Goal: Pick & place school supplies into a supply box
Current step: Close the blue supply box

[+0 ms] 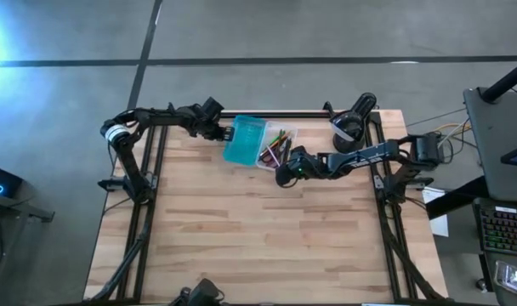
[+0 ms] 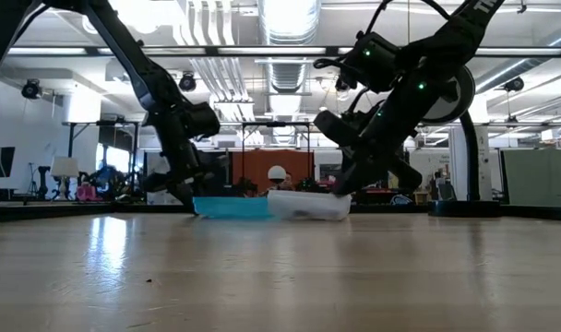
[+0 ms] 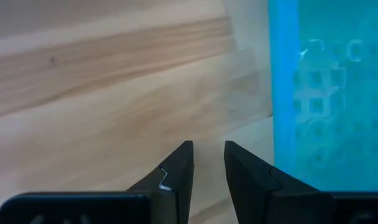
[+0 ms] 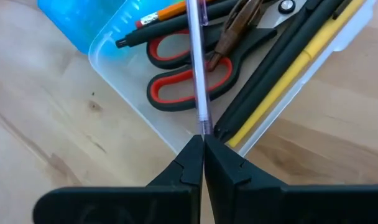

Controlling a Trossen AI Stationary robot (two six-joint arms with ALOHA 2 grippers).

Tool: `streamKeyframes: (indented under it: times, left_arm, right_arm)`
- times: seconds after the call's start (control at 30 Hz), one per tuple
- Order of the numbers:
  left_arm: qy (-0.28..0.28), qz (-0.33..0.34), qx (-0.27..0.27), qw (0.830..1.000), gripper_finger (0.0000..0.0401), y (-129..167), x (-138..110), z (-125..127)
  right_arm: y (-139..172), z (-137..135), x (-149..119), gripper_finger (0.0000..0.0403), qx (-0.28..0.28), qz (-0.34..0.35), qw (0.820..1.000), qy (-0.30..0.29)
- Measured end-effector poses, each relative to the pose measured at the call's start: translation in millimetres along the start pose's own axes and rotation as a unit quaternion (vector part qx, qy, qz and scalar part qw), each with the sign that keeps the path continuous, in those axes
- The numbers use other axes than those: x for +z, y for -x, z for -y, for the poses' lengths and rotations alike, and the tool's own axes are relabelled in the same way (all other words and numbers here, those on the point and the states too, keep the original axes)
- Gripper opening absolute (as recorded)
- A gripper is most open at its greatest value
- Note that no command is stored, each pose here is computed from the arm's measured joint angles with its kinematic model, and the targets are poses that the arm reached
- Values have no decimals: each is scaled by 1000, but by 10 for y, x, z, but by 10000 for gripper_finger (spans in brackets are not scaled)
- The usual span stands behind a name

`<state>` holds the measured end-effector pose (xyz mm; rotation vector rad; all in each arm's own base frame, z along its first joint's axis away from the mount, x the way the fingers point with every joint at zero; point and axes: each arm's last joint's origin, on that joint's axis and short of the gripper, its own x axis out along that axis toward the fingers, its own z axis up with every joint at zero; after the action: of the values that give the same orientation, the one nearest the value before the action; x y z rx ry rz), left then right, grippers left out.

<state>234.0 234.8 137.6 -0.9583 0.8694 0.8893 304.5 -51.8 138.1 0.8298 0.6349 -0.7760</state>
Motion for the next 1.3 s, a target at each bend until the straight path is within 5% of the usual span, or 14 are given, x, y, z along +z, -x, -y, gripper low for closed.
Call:
streamKeyframes:
  times: [0.43, 1.3]
  left_arm:
    - [-23, 24, -57, 998, 76, 155, 219, 185]
    - [-114, 2, 45, 992, 76, 284, 260, 129]
  right_arm:
    - [-9, 64, -20, 8, -29, -16, 999, 21]
    - [63, 44, 18, 9, -25, -19, 998, 49]
